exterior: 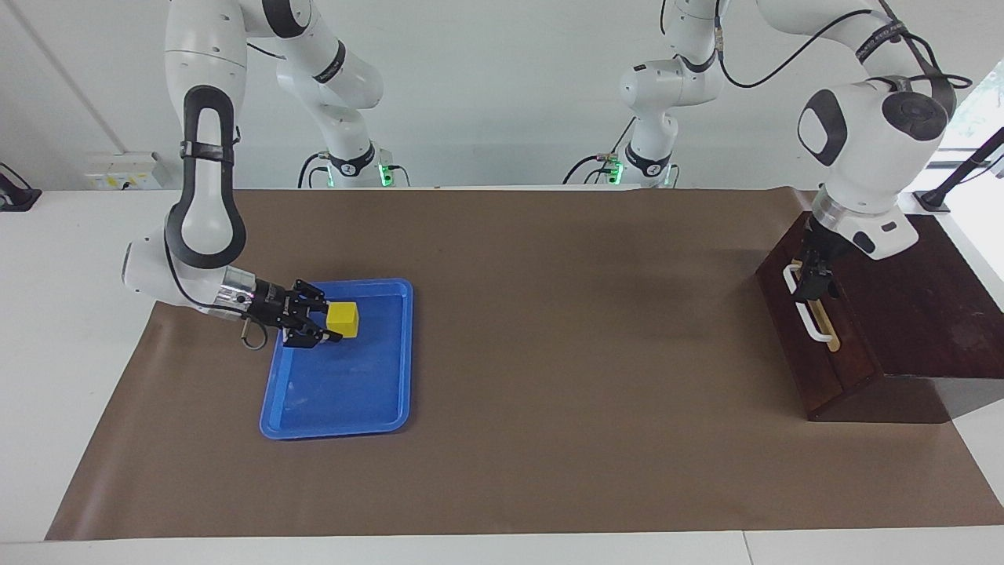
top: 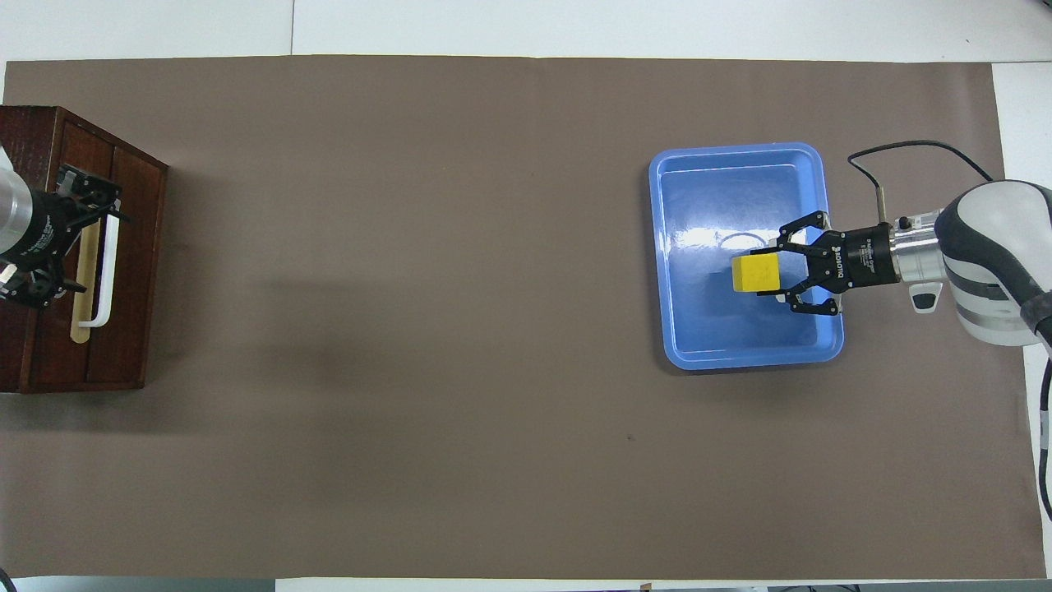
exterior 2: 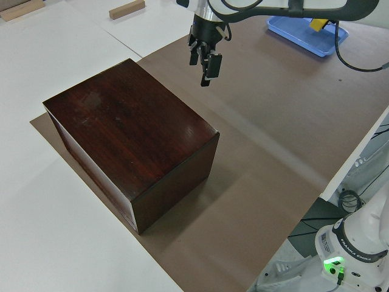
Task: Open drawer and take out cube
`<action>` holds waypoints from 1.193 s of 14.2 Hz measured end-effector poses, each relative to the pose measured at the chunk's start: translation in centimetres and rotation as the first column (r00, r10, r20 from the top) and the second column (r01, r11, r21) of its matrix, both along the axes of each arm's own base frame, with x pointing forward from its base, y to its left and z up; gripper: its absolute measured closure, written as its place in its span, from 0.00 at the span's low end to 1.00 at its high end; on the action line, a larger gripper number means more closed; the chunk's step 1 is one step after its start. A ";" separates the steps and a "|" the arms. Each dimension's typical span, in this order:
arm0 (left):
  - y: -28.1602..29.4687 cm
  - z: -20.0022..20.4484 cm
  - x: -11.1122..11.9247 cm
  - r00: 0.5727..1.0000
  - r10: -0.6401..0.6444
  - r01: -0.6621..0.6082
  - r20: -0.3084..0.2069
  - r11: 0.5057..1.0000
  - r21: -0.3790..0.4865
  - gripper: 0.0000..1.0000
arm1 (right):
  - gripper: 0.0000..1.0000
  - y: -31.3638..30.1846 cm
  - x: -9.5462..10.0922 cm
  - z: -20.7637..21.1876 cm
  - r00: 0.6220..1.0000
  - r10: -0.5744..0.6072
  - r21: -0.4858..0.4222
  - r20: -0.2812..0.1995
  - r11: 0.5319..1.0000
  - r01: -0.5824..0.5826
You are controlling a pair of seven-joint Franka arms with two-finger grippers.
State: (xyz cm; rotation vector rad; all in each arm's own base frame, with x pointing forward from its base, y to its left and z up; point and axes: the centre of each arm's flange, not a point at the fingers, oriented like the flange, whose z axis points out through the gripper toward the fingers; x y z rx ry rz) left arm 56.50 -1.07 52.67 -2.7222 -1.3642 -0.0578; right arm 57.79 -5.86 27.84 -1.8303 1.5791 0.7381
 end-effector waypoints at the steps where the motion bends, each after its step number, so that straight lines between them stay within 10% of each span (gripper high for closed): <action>1: -1.3 1.5 -1.3 0.996 -0.088 0.088 -0.030 0.996 -0.011 0.00 | 0.43 0.0 0.0 -0.4 1.000 -0.005 -0.005 -0.001 1.000 0.005; 5: -3.5 5.1 -4.1 0.896 -0.436 0.431 -0.086 0.900 -0.064 0.00 | 0.43 0.6 0.3 -1.3 1.000 -0.013 -0.030 0.007 0.999 0.013; 15: -4.1 5.9 -0.1 0.649 -0.754 0.728 -0.099 0.654 -0.206 0.00 | 0.43 1.3 -0.2 -2.8 0.999 -0.029 -0.077 0.013 0.997 0.030; 17: -4.5 6.2 -0.7 0.635 -0.766 0.738 -0.102 0.641 -0.211 0.00 | 0.28 1.3 -0.3 -2.8 1.000 -0.006 -0.096 0.013 0.995 0.008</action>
